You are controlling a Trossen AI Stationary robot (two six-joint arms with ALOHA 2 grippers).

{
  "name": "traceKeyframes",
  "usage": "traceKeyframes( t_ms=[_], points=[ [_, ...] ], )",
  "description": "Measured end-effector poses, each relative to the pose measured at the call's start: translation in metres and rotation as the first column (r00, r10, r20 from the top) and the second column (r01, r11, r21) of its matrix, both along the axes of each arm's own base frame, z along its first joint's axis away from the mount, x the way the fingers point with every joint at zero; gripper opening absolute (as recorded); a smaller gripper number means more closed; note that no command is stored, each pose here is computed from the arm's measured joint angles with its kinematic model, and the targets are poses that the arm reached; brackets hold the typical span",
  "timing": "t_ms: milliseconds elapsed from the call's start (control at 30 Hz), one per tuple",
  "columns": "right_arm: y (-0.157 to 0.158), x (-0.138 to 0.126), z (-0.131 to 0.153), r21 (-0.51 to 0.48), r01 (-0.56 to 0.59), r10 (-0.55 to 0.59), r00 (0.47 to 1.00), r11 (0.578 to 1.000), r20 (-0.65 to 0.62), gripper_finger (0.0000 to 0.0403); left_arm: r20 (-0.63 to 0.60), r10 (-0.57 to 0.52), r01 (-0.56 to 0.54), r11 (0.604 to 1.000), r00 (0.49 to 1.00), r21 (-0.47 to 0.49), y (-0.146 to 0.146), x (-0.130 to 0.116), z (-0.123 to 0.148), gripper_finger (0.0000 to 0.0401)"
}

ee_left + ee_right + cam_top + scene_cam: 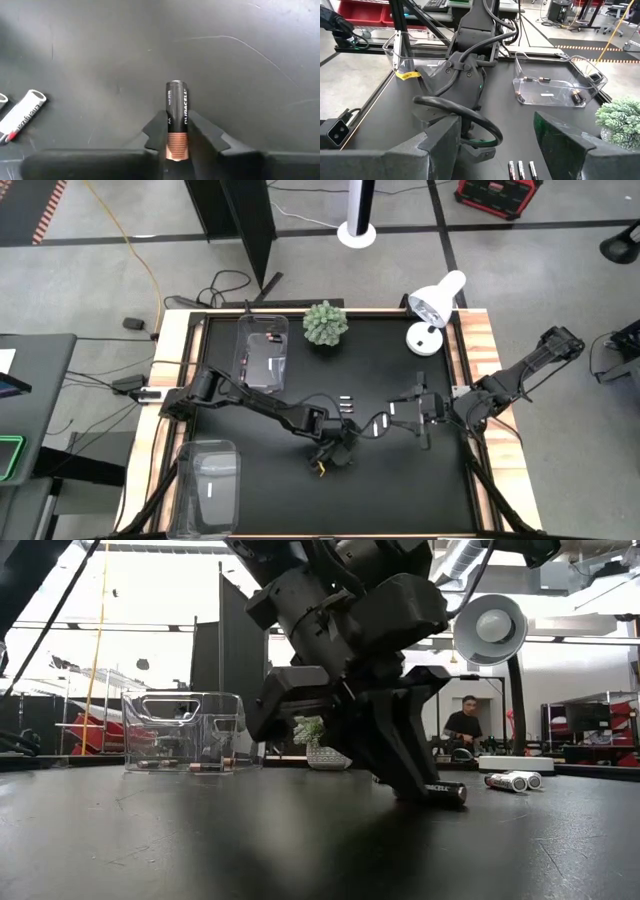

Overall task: Sort batteries
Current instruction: Put the copper and black battery into the top transparent bin

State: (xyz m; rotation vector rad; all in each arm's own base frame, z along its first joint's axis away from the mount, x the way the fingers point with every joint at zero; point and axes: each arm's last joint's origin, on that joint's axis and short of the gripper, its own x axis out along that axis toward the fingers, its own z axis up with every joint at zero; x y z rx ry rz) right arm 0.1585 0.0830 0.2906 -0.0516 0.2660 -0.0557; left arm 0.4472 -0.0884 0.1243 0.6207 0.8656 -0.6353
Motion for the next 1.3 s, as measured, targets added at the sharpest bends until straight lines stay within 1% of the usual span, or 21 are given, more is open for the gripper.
traceKeyframes(
  t_ms=[67,333,433,567,800,1000,1133,1200,1300],
  points=[
    [0.0,0.0,0.0,0.001,0.0,0.0,1.0,1.0,0.0,0.027,-0.011,0.007,-0.007,1.0,1.0,0.0,0.001,-0.001,0.0,0.0038],
    [0.0,0.0,0.0,0.013,0.002,-0.002,1.0,1.0,-0.001,0.027,-0.03,0.049,-0.049,0.999,0.998,-0.003,0.002,-0.002,-0.001,0.0038],
    [0.001,0.0,-0.005,0.056,-0.015,0.017,0.999,0.998,-0.042,0.027,-0.027,0.068,-0.068,0.998,0.997,0.02,0.003,-0.002,-0.001,0.0038],
    [0.005,0.004,-0.013,0.081,-0.02,0.028,0.995,0.997,-0.101,0.027,-0.03,0.083,-0.082,0.996,0.996,0.019,0.008,-0.001,-0.001,0.0038],
    [0.007,0.006,-0.018,0.073,-0.032,0.042,0.99,0.997,-0.137,0.027,-0.04,0.123,-0.123,0.992,0.992,0.011,0.014,-0.001,0.002,0.0038],
    [0.006,0.005,-0.02,0.063,-0.034,0.044,0.987,0.997,-0.157,0.027,-0.033,0.15,-0.149,0.988,0.988,0.033,0.017,-0.007,0.021,0.0038],
    [0.006,0.005,-0.02,0.059,-0.033,0.042,0.985,0.998,-0.167,0.027,-0.034,0.181,-0.178,0.98,0.983,0.087,0.022,-0.015,0.038,0.0038],
    [0.006,0.005,-0.021,0.058,-0.035,0.044,0.984,0.998,-0.171,0.027,-0.009,0.196,-0.194,0.977,0.981,0.09,0.024,-0.017,0.05,0.0038],
    [0.006,0.005,-0.021,0.057,-0.035,0.044,0.984,0.998,-0.171,0.027,-0.006,0.219,-0.218,0.972,0.976,0.09,0.031,-0.021,0.063,0.0038]
  ],
)
